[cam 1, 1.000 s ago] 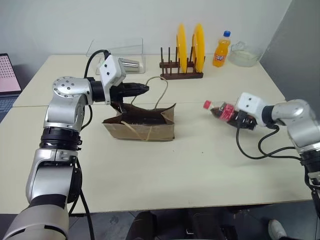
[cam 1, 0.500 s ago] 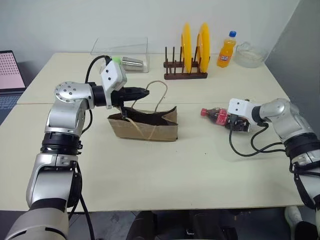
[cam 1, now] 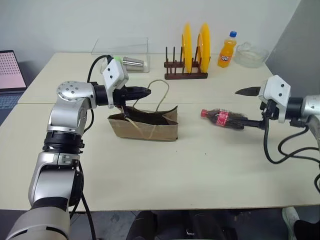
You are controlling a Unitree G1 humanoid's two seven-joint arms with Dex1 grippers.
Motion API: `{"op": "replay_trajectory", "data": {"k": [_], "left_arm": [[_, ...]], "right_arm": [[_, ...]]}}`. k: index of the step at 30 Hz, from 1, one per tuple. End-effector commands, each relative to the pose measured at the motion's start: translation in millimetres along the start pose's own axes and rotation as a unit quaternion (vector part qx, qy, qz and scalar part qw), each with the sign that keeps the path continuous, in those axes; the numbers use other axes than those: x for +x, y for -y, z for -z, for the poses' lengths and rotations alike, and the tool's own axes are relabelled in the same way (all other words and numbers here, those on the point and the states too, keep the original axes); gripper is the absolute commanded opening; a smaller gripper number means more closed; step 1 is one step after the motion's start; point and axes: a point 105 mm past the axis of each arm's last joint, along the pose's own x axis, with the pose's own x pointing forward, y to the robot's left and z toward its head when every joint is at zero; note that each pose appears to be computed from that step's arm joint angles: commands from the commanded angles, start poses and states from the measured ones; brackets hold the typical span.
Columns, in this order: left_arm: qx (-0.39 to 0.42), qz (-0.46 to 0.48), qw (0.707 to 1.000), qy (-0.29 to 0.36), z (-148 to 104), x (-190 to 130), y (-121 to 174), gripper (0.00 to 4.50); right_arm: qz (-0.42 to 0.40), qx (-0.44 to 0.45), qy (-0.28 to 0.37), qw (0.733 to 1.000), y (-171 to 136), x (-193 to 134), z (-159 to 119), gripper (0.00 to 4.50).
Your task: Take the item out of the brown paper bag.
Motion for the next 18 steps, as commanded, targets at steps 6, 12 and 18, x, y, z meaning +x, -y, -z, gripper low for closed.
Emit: {"op": "replay_trajectory", "data": {"k": [6,12,18], "left_arm": [[0.034,-0.018,0.999,-0.005,-16.5,-7.3,-18.2,0.41],[0.050,-0.001,0.998,-0.037,-12.2,-13.3,-20.9,2.14],[0.065,-0.043,0.997,-0.024,-17.9,-24.3,-30.9,4.01]], "right_arm": [[0.067,0.101,0.160,0.980,-74.2,35.9,-38.3,4.50],[0.077,0.108,0.170,0.976,-90.7,63.3,-38.5,4.50],[0.068,0.099,0.156,0.980,-93.5,67.4,-28.6,4.50]]}}
